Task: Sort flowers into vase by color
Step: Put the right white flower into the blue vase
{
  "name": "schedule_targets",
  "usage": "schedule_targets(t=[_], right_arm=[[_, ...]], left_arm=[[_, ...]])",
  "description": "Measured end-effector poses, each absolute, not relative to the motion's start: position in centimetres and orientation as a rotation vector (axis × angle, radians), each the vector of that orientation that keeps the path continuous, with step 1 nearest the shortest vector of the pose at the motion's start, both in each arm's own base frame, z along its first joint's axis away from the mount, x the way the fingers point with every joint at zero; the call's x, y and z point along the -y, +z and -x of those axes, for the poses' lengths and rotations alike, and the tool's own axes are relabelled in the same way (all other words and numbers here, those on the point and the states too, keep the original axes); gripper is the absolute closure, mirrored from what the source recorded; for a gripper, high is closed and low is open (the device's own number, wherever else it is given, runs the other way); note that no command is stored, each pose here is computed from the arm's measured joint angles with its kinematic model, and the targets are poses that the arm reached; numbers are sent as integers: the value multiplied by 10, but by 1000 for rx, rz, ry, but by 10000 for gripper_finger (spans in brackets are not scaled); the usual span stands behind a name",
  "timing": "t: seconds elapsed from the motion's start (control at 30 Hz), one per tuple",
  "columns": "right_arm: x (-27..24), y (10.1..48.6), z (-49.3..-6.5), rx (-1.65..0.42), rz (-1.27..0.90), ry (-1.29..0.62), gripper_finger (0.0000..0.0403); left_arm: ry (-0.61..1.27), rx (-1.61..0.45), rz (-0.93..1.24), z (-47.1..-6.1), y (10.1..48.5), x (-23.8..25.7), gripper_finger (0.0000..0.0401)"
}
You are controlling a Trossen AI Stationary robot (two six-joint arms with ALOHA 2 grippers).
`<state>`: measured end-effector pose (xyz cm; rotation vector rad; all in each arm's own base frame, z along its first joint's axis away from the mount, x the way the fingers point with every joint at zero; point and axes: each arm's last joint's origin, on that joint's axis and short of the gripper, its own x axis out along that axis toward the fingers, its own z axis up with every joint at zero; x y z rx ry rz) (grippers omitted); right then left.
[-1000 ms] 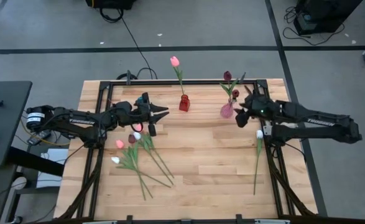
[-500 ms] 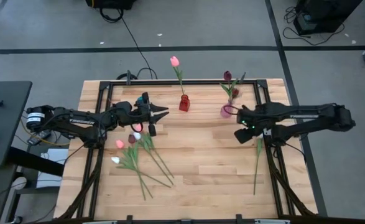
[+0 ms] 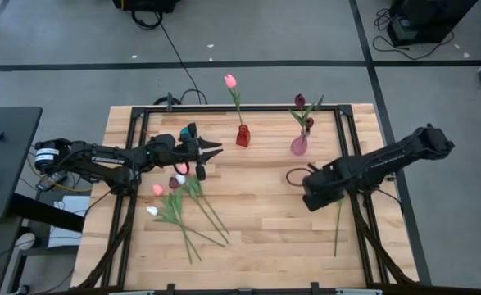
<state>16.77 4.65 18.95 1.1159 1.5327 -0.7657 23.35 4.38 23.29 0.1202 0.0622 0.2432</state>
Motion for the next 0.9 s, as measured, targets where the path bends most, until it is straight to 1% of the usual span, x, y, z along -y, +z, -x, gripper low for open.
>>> schedule_targets(t=[0.3,0.57,0.9], right_arm=[[-82,184,-158,-1560,-1105,-880,263],[-88,169,-134,-1648,-1094,-1078,280],[-85,157,-132,-1544,-1076,-1187,285]], left_arm=[[235,-125,-114,-233,227,-43,313],[235,-130,-117,-233,226,-43,313],[235,-134,-118,-233,226,-43,313]])
